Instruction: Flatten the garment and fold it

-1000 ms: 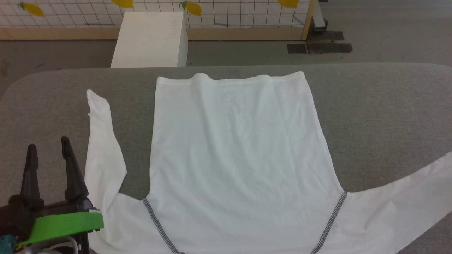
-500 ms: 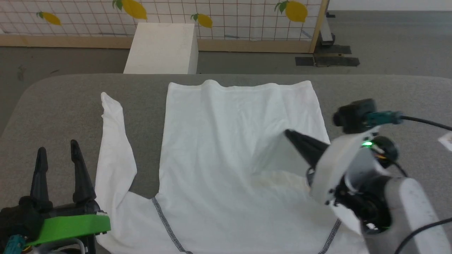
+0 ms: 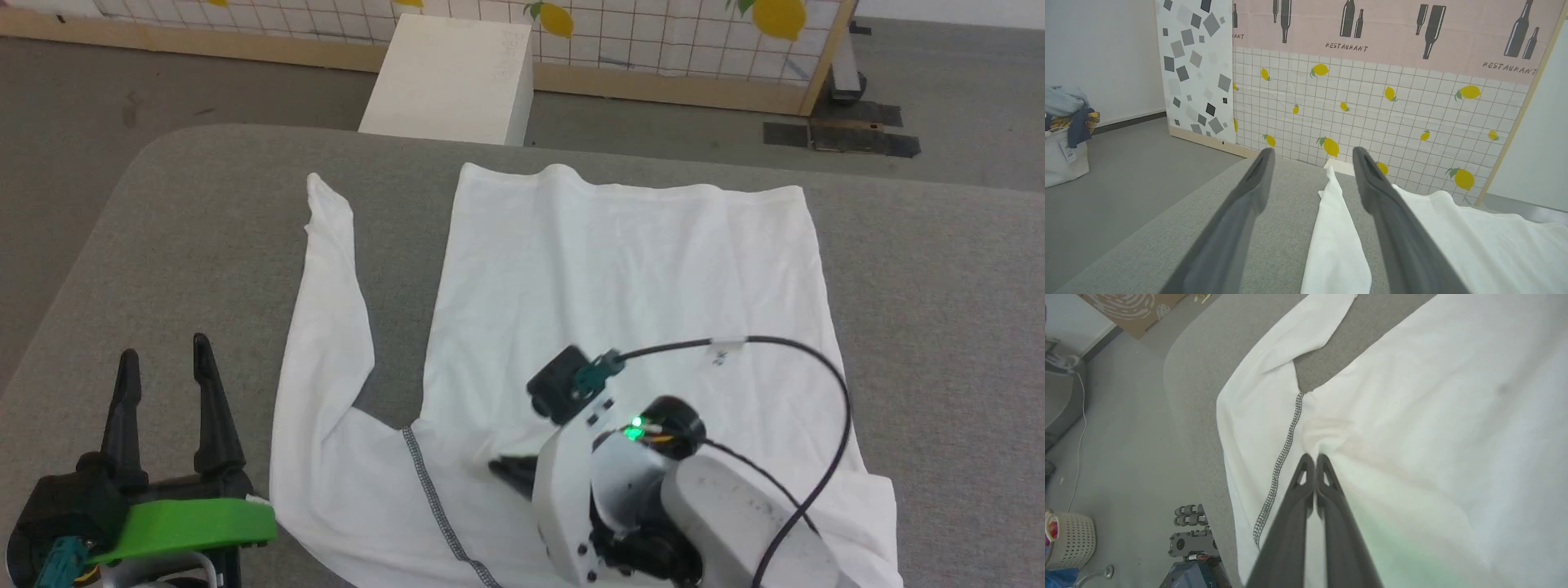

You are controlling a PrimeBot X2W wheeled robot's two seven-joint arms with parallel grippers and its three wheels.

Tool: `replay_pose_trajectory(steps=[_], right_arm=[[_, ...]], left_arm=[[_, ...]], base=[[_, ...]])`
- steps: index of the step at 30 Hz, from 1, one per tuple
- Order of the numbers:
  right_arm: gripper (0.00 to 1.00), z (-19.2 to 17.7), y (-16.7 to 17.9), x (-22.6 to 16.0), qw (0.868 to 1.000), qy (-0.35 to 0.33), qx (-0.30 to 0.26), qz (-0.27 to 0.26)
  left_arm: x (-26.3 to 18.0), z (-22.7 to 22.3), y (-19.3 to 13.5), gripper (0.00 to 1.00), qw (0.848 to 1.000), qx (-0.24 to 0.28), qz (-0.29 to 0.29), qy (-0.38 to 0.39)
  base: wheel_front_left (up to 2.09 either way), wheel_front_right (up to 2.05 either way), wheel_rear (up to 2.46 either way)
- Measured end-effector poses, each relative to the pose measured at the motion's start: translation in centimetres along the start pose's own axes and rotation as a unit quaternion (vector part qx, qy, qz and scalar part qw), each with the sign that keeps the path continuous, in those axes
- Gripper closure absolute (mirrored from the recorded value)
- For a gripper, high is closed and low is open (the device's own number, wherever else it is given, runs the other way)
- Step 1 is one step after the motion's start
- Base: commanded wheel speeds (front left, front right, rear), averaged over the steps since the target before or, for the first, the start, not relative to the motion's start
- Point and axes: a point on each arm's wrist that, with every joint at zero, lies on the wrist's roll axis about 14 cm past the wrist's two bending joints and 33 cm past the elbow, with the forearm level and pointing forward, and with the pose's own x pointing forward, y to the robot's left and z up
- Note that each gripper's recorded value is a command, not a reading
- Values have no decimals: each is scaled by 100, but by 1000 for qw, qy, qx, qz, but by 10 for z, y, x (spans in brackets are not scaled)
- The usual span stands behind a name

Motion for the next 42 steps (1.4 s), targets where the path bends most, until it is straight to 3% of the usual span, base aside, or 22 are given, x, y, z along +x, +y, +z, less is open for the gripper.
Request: replay_pose_trajectory(steps=[3, 4, 5, 6, 9, 12, 16, 19, 22, 26, 29, 32, 35, 42], right_arm=[[100, -29, 18, 12, 998, 55, -12, 28], [77, -34, 21, 14, 997, 61, -9, 35], [13, -35, 23, 14, 997, 59, -2, 40], [0, -34, 23, 14, 998, 55, 1, 42], [0, -14, 19, 11, 999, 10, 23, 41], [0, 36, -5, -5, 994, -94, 49, 13], [0, 92, -64, -56, 966, -241, 64, -68], [0, 117, -120, -122, 919, -350, 54, -171], [0, 108, -159, -182, 866, -422, 67, -261], [0, 77, -184, -238, 812, -458, 58, -357], [0, 56, -190, -261, 790, -453, 29, -412], [0, 33, -196, -274, 775, -444, 27, -448], [0, 13, -202, -278, 769, -435, 42, -467], [0, 2, -215, -275, 765, -427, 58, -478]], left_arm=[[-2, -5, 4, 0, 1000, 1, 6, 9], [-3, -7, 5, 0, 1000, 0, 8, 11], [-3, -8, 5, 0, 1000, 0, 9, 14], [-3, -10, 4, 0, 1000, -1, 8, 16], [-2, -12, 0, 0, 1000, -4, 4, 18], [0, -12, -4, 0, 1000, -7, -3, 18], [3, -13, -10, 0, 1000, -10, -11, 17], [6, -14, -16, 0, 1000, -13, -19, 17], [8, -15, -22, 0, 999, -16, -28, 17], [12, -21, -32, 0, 999, -18, -42, 24], [14, -28, -37, 0, 998, -19, -48, 33], [17, -37, -42, 0, 997, -20, -53, 44], [26, -45, -47, 0, 997, -22, -59, 54], [90, -58, -50, 0, 991, -36, -80, 97]], base=[[0, 0, 0], [0, 0, 0], [0, 0, 0], [0, 0, 0], [0, 0, 0], [0, 0, 0], [0, 0, 0], [0, 0, 0], [0, 0, 0], [0, 0, 0], [0, 0, 0], [0, 0, 0], [0, 0, 0], [0, 0, 0]])
